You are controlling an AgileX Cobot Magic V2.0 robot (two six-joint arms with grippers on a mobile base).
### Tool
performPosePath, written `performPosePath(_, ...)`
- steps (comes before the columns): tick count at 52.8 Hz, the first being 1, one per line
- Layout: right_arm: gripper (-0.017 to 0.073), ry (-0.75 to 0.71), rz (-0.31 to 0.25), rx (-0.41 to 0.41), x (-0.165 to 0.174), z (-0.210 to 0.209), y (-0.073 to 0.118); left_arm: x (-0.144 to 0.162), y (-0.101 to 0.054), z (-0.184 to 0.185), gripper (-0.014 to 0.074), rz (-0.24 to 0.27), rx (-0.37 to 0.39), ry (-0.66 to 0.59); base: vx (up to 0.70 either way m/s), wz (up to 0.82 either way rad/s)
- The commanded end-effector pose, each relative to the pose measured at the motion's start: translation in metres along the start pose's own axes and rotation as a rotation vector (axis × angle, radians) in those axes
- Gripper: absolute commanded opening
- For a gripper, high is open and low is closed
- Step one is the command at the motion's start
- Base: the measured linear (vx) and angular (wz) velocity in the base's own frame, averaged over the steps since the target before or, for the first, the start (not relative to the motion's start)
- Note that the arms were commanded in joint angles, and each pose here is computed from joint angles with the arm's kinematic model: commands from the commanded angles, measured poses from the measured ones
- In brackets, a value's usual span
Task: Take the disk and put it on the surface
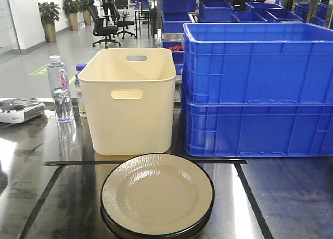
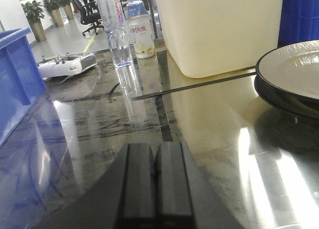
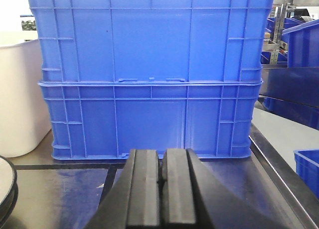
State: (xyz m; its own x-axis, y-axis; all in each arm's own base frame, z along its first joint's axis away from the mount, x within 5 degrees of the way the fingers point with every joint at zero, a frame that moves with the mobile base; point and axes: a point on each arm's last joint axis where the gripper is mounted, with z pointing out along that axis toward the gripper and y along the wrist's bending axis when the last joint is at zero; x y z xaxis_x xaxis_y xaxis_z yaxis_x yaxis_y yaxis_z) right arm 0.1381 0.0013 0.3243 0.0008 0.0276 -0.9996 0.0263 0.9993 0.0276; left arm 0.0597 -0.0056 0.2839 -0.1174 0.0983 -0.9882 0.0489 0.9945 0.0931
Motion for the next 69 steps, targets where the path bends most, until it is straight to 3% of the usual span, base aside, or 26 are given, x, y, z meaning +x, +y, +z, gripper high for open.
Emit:
performPosePath(1, -0.0006, -0.064, -0.005, 0.045, -0.013, -0.001, -0.004, -0.014, 0.003, -0.001, -0.0002, -0.019, -0.019, -0.089, 0.0, 0.0)
performPosePath(8, -0.0006, -0.064, -0.005, 0.045, -0.013, -0.001, -0.004, -0.013, 0.003, -0.001, -0.0002, -0.006, -0.024, -0.085, 0.0, 0.0)
performPosePath(12, -0.0006, -0.064, -0.005, 0.045, -0.013, -0.001, -0.004, -0.013, 0.005, -0.002, -0.0002, 0.072, -0.054, -0.088, 0.0, 0.0)
performPosePath(14, -0.0006, -0.064, -0.005, 0.045, -0.013, -0.001, -0.004, -0.012, 0.006, -0.002, -0.0002, 0.081, -0.054, -0.082, 0.0, 0.0)
performPosePath(24, -0.0006, -0.064, -0.005, 0.045, -0.013, -0.001, -0.004, 0.015, 0.0, -0.005, -0.0002, 0.038, -0.005, -0.082, 0.0, 0.0)
performPosePath(31, -0.0006, -0.062, -0.005, 0.042, -0.013, -0.001, -0.004, 0.059, -0.004, 0.0, -0.0002, 0.021, -0.001, -0.101, 0.0, 0.0)
performPosePath(36, -0.0006, -0.06, -0.005, 0.043, -0.012, 0.0, -0.004, 0.09, -0.004, 0.008, -0.0002, -0.033, -0.026, -0.145, 0.0, 0.0)
performPosePath(38, -0.0006, -0.06, -0.005, 0.043, -0.012, 0.0, -0.004, 0.092, -0.005, 0.008, -0.0002, -0.047, -0.015, -0.103, 0.0, 0.0)
performPosePath(43, -0.0006, -0.058, -0.006, 0.042, -0.012, 0.0, -0.004, 0.09, -0.005, 0.007, -0.0002, -0.002, -0.024, -0.116, 0.0, 0.0)
performPosePath(69, -0.0006, -0.059, -0.006, 0.043, -0.012, 0.0, -0.004, 0.087, -0.004, 0.007, -0.0002, -0.003, -0.027, -0.139, 0.0, 0.0)
